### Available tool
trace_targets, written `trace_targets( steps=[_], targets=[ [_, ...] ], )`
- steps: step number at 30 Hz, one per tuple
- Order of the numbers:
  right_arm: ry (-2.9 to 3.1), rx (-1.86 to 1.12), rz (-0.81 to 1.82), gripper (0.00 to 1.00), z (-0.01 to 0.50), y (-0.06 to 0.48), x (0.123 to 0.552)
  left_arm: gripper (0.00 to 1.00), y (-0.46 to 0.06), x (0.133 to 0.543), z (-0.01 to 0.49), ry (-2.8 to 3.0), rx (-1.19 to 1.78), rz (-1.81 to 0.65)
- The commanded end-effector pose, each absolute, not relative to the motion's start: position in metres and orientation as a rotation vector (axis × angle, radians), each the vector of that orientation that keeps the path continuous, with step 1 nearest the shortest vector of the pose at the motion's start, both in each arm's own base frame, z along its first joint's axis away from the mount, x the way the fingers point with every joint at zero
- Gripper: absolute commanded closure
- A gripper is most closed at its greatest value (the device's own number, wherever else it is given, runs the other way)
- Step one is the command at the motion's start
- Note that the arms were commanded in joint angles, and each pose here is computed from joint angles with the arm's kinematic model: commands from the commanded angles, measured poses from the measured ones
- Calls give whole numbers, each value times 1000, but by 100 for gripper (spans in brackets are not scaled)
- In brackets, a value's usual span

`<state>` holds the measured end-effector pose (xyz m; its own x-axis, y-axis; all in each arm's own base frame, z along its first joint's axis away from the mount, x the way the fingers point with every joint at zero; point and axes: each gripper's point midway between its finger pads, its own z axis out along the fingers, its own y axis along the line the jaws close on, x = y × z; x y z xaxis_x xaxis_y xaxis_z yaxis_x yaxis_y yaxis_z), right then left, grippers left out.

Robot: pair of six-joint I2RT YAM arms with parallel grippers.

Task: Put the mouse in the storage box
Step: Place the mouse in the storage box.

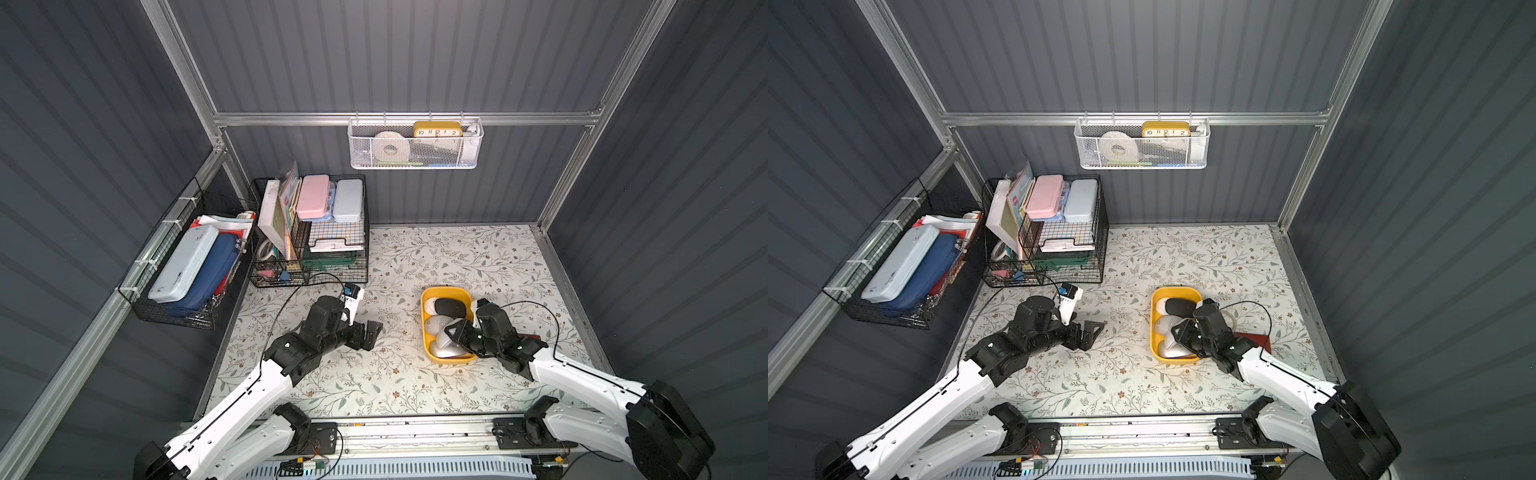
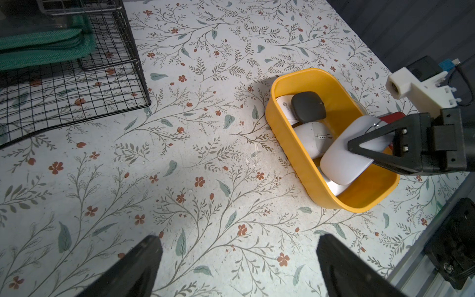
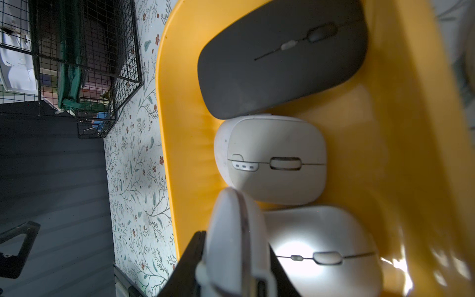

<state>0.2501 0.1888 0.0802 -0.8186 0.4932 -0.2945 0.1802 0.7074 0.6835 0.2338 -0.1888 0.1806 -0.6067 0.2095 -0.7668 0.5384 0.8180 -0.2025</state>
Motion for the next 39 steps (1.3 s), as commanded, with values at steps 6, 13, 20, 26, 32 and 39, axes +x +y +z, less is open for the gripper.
trace_targets(
  steps=[6,13,20,26,32,39],
  targets=[
    [2429,534,899,73,77,187,253,1,-188,232,173,2245,534,-539],
    [2433,532,881,72,74,185,252,1,-188,233,171,2252,534,-539],
    [2438,536,869,69,71,184,252,1,-190,234,171,2252,535,-540],
    [2440,545,844,59,68,181,252,1,-189,233,171,2256,534,-538],
    [2432,560,798,47,70,174,253,1,-188,233,170,2258,534,-535],
    [2369,531,712,39,92,161,259,1,-188,233,169,2258,531,-530]
  ],
)
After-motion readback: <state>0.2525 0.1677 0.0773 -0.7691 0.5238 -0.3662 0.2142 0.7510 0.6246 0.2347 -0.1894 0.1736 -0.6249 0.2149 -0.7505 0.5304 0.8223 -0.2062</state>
